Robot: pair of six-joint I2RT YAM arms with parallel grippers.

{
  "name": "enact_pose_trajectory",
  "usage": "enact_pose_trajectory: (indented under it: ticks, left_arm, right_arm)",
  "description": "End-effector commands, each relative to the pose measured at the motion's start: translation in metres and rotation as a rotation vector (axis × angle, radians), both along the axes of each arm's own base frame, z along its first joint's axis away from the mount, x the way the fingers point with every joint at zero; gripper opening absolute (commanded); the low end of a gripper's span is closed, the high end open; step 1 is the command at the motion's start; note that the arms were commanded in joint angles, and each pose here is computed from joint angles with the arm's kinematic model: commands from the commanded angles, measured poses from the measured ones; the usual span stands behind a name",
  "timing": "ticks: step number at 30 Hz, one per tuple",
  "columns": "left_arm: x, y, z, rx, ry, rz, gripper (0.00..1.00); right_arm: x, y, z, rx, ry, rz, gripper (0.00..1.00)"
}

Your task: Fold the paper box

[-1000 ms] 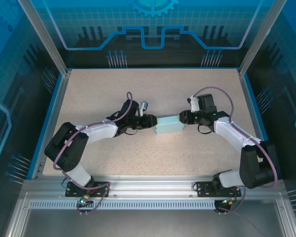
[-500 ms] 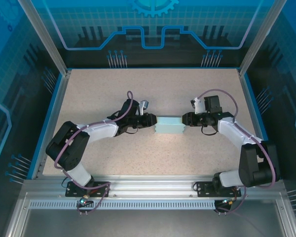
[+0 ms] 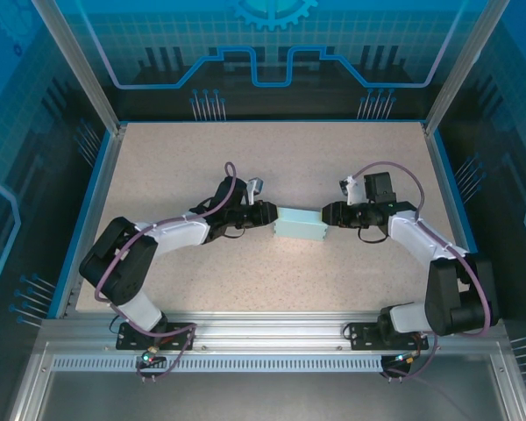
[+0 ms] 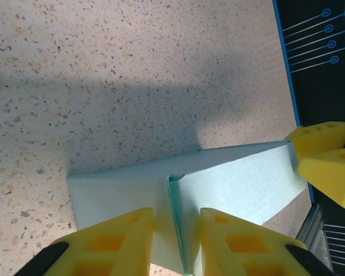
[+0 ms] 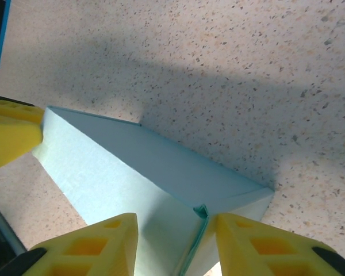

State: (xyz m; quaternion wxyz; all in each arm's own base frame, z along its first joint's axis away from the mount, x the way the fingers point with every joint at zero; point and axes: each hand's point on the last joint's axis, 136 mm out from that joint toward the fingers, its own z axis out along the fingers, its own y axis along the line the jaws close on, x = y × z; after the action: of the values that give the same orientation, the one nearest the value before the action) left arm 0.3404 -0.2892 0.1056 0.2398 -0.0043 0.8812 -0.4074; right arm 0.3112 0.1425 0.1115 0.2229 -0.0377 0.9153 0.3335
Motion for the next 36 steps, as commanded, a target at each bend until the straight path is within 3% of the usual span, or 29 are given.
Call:
enact_pose_trajectory:
  ticks: [1, 7, 15, 25, 30, 36]
  left_arm:
    - [-0.037, 0.019, -0.059, 0.158, 0.201, -0.01, 0.27]
    - [-0.024, 0.005, -0.032, 0.082, 0.158, -0.023, 0.26]
    - [0.017, 0.007, 0.004, 0.051, 0.081, 0.004, 0.26]
    - [0.078, 0.026, 0.044, 0.054, -0.019, 0.051, 0.26]
    - [0.094, 0.029, 0.043, 0.086, -0.057, 0.05, 0.28]
    - [0.091, 0.029, 0.019, 0.109, -0.028, 0.037, 0.28]
  right_arm:
    - [-0.026, 0.016, -0.006, 0.111, 0.118, 0.053, 0.41]
    - [-0.014, 0.028, 0.009, 0.193, 0.074, 0.048, 0.39]
    - [0.023, 0.043, 0.027, 0.186, 0.008, 0.034, 0.35]
    - [0.096, 0.066, 0.053, 0.178, -0.099, 0.063, 0.34]
    - [0.117, 0.073, 0.041, 0.136, -0.117, 0.103, 0.34]
    - [0.117, 0.07, 0.02, 0.095, -0.089, 0.12, 0.34]
